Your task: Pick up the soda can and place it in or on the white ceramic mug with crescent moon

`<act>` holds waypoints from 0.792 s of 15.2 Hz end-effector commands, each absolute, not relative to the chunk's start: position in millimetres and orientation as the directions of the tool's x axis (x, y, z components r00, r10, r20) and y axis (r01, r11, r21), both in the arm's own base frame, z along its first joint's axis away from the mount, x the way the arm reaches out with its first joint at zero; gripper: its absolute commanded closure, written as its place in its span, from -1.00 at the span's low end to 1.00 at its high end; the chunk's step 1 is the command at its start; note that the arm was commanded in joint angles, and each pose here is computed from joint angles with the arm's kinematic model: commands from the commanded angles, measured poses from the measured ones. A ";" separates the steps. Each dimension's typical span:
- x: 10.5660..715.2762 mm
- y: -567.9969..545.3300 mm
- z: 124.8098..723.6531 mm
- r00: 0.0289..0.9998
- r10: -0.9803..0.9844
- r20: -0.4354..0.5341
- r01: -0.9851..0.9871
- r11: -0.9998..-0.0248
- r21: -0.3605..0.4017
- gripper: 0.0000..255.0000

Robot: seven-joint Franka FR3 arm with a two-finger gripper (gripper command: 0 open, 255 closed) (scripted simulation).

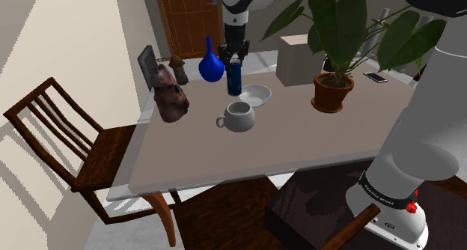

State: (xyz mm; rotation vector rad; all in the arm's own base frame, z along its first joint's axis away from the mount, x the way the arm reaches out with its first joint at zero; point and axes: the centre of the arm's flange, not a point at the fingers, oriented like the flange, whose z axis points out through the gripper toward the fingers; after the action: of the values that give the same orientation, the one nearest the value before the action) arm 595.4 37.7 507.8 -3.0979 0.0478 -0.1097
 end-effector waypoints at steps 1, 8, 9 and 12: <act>595.6 38.1 497.4 0.997 -0.032 0.071 -0.029 -0.999 -0.042 1.00; 595.6 38.1 460.5 0.997 -0.032 0.071 -0.029 -0.999 -0.042 1.00; 595.6 38.1 455.2 0.997 -0.032 0.071 -0.029 -0.999 -0.042 1.00; 595.6 38.1 439.3 0.997 -0.032 0.071 -0.029 -0.999 -0.042 1.00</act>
State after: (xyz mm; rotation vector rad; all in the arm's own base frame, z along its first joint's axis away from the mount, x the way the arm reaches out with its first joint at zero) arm 595.6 38.3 444.2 -3.0981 0.0478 -0.1094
